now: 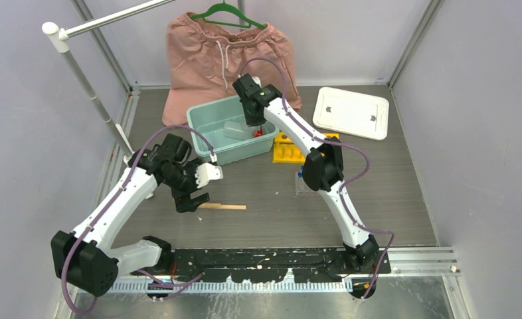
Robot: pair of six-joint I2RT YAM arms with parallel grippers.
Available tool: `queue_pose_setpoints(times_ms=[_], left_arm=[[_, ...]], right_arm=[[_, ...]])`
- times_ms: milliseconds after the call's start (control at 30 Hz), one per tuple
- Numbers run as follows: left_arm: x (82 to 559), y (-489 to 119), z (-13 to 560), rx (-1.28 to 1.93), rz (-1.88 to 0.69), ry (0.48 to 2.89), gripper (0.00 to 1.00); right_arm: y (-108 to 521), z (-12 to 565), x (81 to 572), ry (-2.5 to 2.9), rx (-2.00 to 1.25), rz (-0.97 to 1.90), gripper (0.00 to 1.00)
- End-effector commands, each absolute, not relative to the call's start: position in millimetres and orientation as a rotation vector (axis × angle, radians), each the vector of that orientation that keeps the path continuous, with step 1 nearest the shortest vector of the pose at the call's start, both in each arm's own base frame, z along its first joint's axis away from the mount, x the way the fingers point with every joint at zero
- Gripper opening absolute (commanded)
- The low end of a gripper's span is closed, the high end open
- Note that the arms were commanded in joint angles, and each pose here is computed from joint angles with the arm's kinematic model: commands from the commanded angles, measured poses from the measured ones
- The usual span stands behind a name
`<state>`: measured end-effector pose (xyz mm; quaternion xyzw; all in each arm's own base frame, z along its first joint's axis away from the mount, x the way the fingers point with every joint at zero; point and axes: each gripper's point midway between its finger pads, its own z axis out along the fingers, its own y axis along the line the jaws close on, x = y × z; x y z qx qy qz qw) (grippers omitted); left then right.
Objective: Organize the chemistry lab equipment
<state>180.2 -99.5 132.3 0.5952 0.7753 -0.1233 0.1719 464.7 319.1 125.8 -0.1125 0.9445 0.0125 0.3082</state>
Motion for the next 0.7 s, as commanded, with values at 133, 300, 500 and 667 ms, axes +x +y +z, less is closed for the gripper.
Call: queue_pose_setpoints(times_ms=[133,300,500,667], left_arm=[[193.0,-103.9,132.8,1.689,-0.307,2.151,0.91],[195.7,-106.9,135.5,1.663,-0.313,2.147,0.91],[194.0,-104.4,134.2,1.662,-0.299,2.148,0.91],[192.8,-104.2,133.1,1.662,-0.302,2.149,0.91]], right_arm=[[313.2,120.6,450.4,2.455,-0.363,-0.125,0.07],[322.8,143.8,449.6,2.362,-0.405,-0.169,0.07],[327.1,136.3,449.2,2.377,-0.443,-0.176,0.07],[325.5,112.7,443.7,2.440,-0.475,-0.165,0.07]])
